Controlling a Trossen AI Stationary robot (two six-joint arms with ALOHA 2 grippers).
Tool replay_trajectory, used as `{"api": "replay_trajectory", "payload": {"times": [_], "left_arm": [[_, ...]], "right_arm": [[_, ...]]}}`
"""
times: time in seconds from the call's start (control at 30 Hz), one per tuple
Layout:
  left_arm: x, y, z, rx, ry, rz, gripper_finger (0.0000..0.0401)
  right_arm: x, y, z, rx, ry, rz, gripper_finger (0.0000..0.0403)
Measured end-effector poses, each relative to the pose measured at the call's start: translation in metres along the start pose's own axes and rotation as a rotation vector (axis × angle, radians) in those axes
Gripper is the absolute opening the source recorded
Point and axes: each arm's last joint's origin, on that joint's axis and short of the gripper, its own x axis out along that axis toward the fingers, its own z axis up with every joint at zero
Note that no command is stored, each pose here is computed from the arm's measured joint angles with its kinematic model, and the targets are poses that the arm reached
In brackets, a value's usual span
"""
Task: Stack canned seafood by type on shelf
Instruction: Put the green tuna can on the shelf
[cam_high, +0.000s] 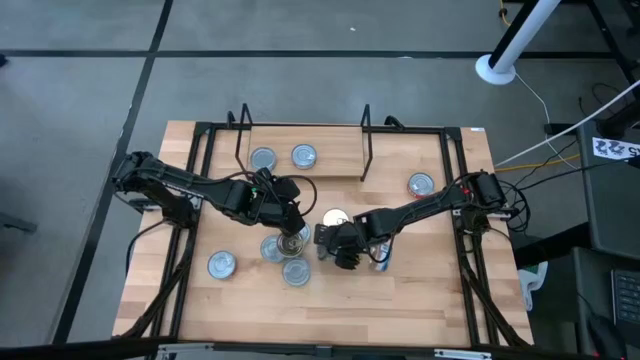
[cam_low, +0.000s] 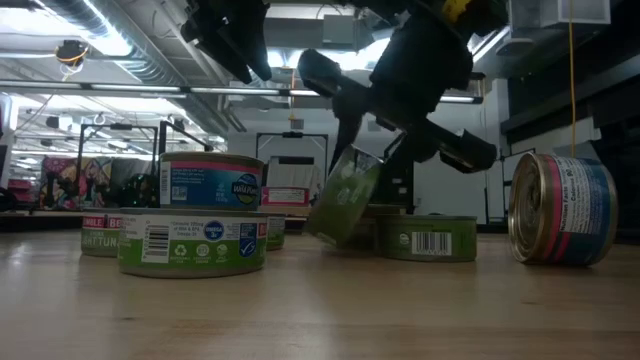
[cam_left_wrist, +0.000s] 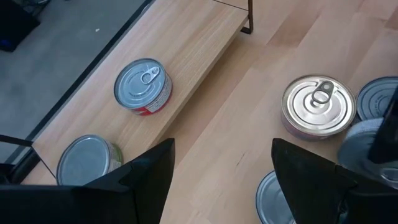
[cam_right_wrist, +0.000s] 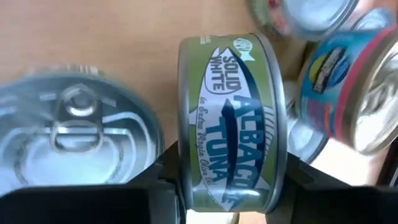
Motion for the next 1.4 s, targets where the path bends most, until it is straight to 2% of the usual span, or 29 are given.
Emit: {"api": "replay_trajectory", "payload": {"times": [0.43, 0.9, 1.03, 1.2, 1.33, 1.4], "left_arm": [[0.0, 0.0, 0.0, -0.003, -0.001, -0.001, 0.0262], [0.001, 0.001, 0.0, 0.043, 0.002, 0.004, 0.0263], [0.001, 0.001, 0.0, 0.042, 0.001, 0.003, 0.0262], [0.001, 0.001, 0.0, 0.042, 0.001, 0.003, 0.0262], [0.001, 0.0, 0.001, 0.04, -0.001, 0.002, 0.0263], [0.001, 0.0, 0.001, 0.04, -0.001, 0.001, 0.0262]], "right_arm": [[-0.01, -0.004, -0.007, 0.05, 0.192, -0.068, 0.0137], [-0.047, -0.016, -0.02, 0.123, 0.348, -0.208, 0.0134], [-0.058, -0.023, -0.038, 0.201, 0.39, -0.263, 0.0133], [-0.062, -0.03, -0.073, 0.335, 0.497, -0.31, 0.0134], [-0.06, -0.032, -0.107, 0.434, 0.529, -0.302, 0.0134], [-0.06, -0.033, -0.123, 0.493, 0.501, -0.294, 0.0134]]}}
